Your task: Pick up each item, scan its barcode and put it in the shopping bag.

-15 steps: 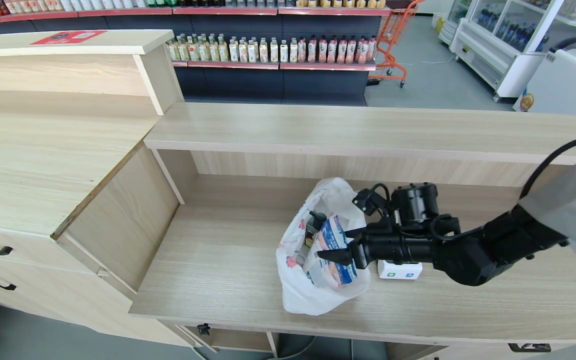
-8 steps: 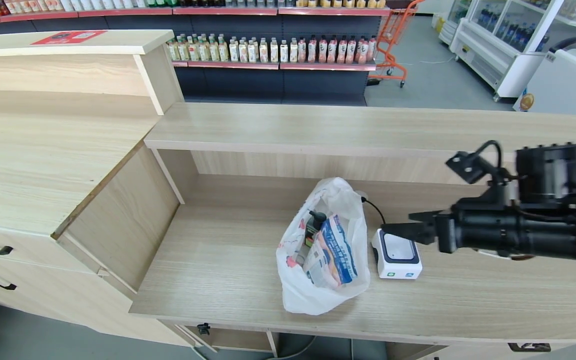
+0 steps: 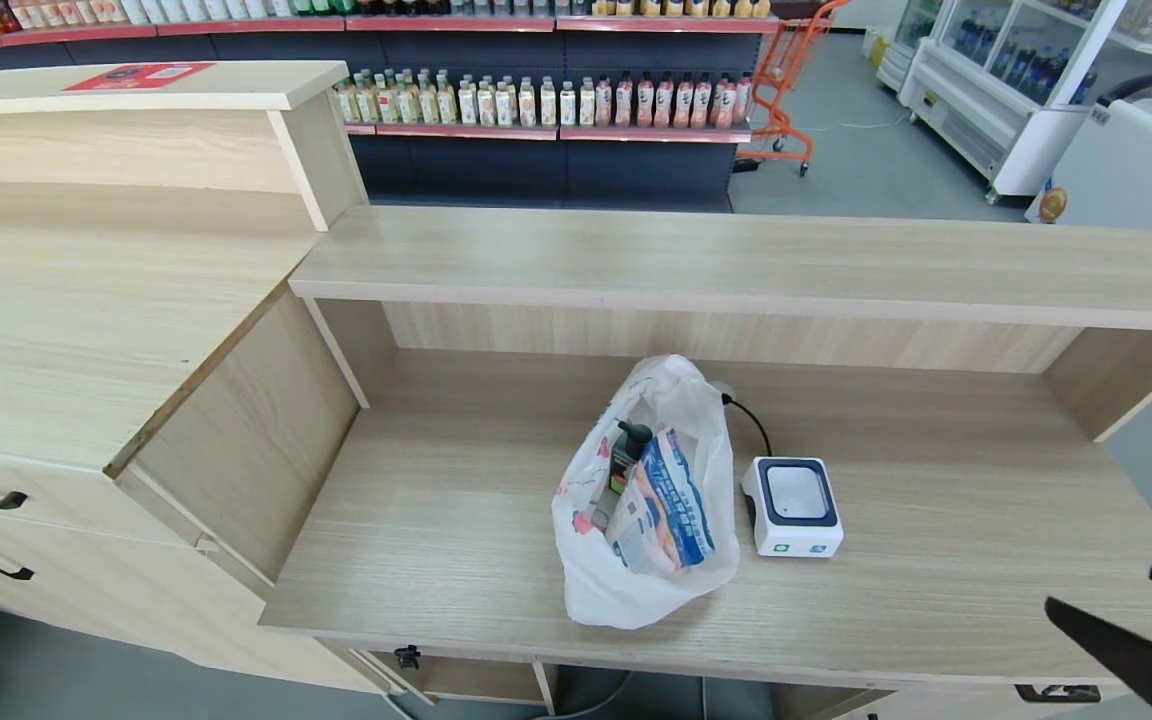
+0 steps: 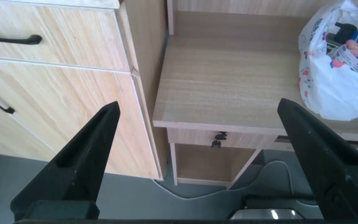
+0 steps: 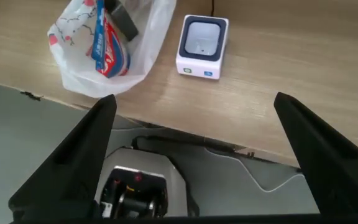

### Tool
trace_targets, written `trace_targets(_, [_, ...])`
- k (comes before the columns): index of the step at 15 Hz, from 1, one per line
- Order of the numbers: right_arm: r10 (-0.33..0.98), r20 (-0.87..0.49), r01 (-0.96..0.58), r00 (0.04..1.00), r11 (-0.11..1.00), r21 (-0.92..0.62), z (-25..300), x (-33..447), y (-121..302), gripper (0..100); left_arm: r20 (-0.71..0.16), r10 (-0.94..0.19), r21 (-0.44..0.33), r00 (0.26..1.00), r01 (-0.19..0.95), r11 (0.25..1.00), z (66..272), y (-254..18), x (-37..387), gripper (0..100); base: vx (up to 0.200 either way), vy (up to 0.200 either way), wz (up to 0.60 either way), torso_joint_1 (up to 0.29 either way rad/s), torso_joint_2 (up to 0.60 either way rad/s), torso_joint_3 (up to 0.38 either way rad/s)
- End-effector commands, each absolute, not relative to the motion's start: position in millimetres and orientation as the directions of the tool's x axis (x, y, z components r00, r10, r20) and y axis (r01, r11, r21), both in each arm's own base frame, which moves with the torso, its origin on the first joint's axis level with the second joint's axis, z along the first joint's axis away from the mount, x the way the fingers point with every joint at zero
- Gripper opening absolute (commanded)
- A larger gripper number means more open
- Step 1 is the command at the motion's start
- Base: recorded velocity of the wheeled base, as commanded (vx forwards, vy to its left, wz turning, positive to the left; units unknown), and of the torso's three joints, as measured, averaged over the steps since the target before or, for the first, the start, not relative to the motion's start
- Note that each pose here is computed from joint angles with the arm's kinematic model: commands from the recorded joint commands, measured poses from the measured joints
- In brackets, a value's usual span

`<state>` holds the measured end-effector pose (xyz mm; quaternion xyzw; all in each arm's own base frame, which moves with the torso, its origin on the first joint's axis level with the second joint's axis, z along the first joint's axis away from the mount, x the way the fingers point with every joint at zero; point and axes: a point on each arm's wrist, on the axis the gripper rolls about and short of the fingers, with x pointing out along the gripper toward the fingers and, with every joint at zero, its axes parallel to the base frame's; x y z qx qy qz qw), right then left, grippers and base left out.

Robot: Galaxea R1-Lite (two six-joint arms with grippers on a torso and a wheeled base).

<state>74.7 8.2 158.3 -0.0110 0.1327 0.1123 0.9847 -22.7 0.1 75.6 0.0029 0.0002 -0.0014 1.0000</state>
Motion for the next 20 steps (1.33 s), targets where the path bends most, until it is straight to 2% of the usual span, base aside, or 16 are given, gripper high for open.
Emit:
trace_targets(1, [0.119,-0.073,-0.123,0.99,0.991,-0.054,103.0,6.3,2.4,100,0.0,-0.003,0.006,1.0,0.003,1.0,75.7,0.1,-22.7,100,0.0,0.0,0.0,0.0,0.0,0.0])
trace_targets(3, [0.031,-0.106,-0.036,0.994,0.998,-0.054,76.9,-15.1,0.4,100,0.0,-0.003,0.006,1.0,0.003,1.0,75.7,0.1,-22.7,100,0.0,0.0,0.0,0.0,0.0,0.0])
trace_targets(5, [0.035,0.003,-0.035,0.999,0.996,-0.087,75.8,-22.8,0.4,100,0.0,-0.003,0.006,1.0,0.003,1.0,75.7,0.1,-22.7,100,0.0,0.0,0.0,0.0,0.0,0.0])
trace_targets(8, [0.031,0.003,-0.031,1.0,0.999,-0.041,75.8,-22.8,0.5,100,0.0,-0.002,0.006,1.0,0.002,1.0,75.7,0.0,-22.7,100,0.0,0.0,0.0,0.0,0.0,0.0])
trace_targets(18, [0.031,0.003,-0.031,1.0,0.999,-0.043,75.8,-22.8,0.5,100,-0.02,-0.003,-0.002,1.0,0.003,1.0,76.1,0.1,-21.2,100,0.0,0.0,0.0,0.0,0.0,0.0])
trace_targets(20, [0.031,0.003,-0.031,1.0,0.999,-0.041,75.8,-22.8,0.5,100,0.0,-0.003,-0.002,1.0,0.003,1.0,75.7,0.1,-22.7,100,0.0,0.0,0.0,0.0,0.0,0.0])
